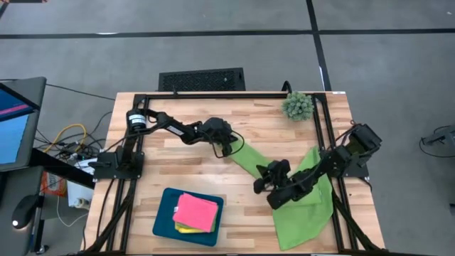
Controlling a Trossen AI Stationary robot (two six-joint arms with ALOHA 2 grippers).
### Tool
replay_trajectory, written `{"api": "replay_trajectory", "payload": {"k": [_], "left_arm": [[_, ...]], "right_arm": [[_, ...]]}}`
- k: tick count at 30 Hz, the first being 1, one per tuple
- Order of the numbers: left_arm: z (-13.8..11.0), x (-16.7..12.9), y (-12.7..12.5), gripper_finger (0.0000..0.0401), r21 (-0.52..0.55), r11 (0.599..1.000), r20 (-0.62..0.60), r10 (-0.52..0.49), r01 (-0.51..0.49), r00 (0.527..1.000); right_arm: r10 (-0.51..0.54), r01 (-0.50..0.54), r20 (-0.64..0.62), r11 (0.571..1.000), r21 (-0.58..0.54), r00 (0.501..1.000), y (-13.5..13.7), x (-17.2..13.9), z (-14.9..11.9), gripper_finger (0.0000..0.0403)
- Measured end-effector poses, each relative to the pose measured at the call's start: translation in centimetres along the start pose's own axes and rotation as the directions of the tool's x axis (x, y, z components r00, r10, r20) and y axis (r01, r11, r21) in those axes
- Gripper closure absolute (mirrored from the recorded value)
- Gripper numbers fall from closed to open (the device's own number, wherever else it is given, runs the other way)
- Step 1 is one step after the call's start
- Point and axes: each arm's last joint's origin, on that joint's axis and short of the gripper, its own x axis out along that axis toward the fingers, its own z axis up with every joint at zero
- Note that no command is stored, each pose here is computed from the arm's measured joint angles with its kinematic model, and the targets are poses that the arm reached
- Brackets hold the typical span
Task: Fold microfiber towels
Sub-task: Fold the top green microfiber towel on the table
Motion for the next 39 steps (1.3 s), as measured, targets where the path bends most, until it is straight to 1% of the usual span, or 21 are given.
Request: {"api": "replay_trajectory", "payload": {"k": [4, 6, 9, 11, 14, 17, 19, 21, 24, 26, 32, 35, 37, 39], "left_arm": [[-0.2, -0.1, 0.4, 0.0401, -0.081, 0.997, -0.036, 0.014, -0.016, 0.999], [-0.5, -0.1, 0.6, 0.0401, -0.126, 0.992, -0.061, 0.021, -0.029, 0.998], [-0.7, -0.2, 0.7, 0.0401, -0.173, 0.984, -0.078, 0.027, -0.040, 0.997], [-0.7, -0.2, 0.8, 0.0401, -0.205, 0.978, -0.083, 0.025, -0.042, 0.996], [-0.5, -0.4, 0.9, 0.0401, -0.259, 0.965, -0.085, 0.016, -0.037, 0.996], [0.1, -1.1, 1.0, 0.0401, -0.297, 0.954, -0.089, 0.016, -0.042, 0.996], [0.6, -1.9, 1.3, 0.0401, -0.326, 0.943, -0.111, 0.032, -0.067, 0.993], [1.0, -2.7, 1.4, 0.0401, -0.348, 0.931, -0.141, 0.066, -0.111, 0.988], [1.4, -3.8, 1.7, 0.0401, -0.354, 0.921, -0.180, 0.105, -0.164, 0.978], [1.8, -4.5, 1.6, 0.0401, -0.348, 0.920, -0.199, 0.113, -0.178, 0.973], [4.3, -6.8, 1.0, 0.0401, -0.335, 0.932, -0.123, 0.100, -0.136, 0.987], [5.3, -7.9, 0.5, 0.0401, -0.343, 0.938, -0.100, 0.026, -0.059, 0.995], [5.4, -8.6, 0.0, 0.0401, -0.341, 0.940, -0.101, -0.017, -0.018, 0.995], [4.9, -9.1, -0.7, 0.0401, -0.319, 0.948, -0.104, -0.018, -0.016, 0.994]], "right_arm": [[-0.047, 0.047, -0.022, 0.999, 0.025, 0.999, -0.4, 1.5, 0.1, 0.0397], [-0.072, 0.075, -0.070, 0.997, 0.028, 0.995, -0.8, 2.2, -0.1, 0.0397], [-0.130, 0.136, -0.131, 0.990, 0.036, 0.983, -1.7, 3.2, -0.5, 0.0397], [-0.188, 0.197, -0.177, 0.980, 0.033, 0.966, -2.5, 3.7, -0.8, 0.0397], [-0.241, 0.253, -0.192, 0.966, 0.041, 0.951, -3.0, 4.4, -0.8, 0.0397], [-0.275, 0.281, -0.175, 0.960, 0.010, 0.945, -3.5, 4.8, -0.6, 0.0397], [-0.285, 0.287, -0.178, 0.958, -0.014, 0.942, -3.7, 5.1, -0.2, 0.0397], [-0.291, 0.289, -0.191, 0.957, -0.040, 0.937, -3.9, 5.3, 0.3, 0.0397], [-0.305, 0.296, -0.197, 0.952, -0.074, 0.932, -4.2, 5.6, 0.9, 0.0397], [-0.307, 0.297, -0.190, 0.951, -0.082, 0.932, -4.3, 5.7, 1.4, 0.0397], [-0.284, 0.282, -0.105, 0.959, -0.026, 0.953, -3.9, 4.9, 3.3, 0.0397], [-0.280, 0.280, -0.064, 0.960, -0.007, 0.958, -3.8, 4.7, 3.9, 0.0397], [-0.294, 0.294, -0.037, 0.956, -0.007, 0.955, -4.0, 4.8, 4.0, 0.0397], [-0.332, 0.332, -0.031, 0.943, 0.001, 0.943, -4.4, 5.3, 4.0, 0.0397]]}}
